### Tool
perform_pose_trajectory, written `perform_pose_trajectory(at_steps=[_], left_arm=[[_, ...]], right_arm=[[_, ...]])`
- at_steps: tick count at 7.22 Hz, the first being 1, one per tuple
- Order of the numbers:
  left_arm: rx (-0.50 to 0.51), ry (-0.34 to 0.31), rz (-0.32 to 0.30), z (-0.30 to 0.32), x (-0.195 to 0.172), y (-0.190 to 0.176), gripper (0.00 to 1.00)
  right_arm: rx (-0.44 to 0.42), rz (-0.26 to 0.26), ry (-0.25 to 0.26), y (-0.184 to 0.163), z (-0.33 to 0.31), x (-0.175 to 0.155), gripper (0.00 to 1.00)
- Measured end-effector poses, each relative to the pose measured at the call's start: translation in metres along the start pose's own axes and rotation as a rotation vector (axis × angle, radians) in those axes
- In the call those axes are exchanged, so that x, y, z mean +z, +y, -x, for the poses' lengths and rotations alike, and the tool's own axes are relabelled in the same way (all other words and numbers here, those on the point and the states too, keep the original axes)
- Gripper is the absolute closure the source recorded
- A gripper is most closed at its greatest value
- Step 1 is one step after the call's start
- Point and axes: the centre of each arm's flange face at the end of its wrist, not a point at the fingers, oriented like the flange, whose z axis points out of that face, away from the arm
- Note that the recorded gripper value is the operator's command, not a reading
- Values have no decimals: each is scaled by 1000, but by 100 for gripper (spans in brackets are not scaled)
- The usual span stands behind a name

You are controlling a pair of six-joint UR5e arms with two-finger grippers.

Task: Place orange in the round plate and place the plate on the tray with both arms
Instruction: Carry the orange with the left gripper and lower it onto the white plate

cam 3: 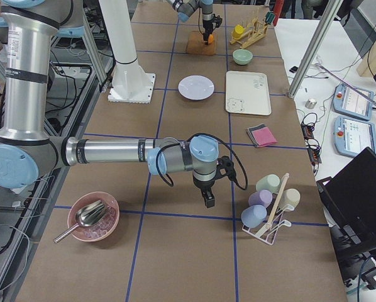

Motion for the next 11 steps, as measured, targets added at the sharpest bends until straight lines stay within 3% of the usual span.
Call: perform_pose_trajectory(at_steps=[3, 5, 7, 11], left_arm=[[16, 52, -22, -28, -24, -15, 100], [-22, 61, -25, -78, -49, -63, 100], [-133, 78, -14, -162, -75, -118, 100], [-301, 65, 19, -393, -71, -151, 100]], right_arm=[[2, 2, -2, 0, 0, 1, 0], [3, 2, -5, 0, 0, 1, 0], [20, 1, -13, 0, 1, 1, 0], [36, 0, -21, -1, 3, 1, 0]])
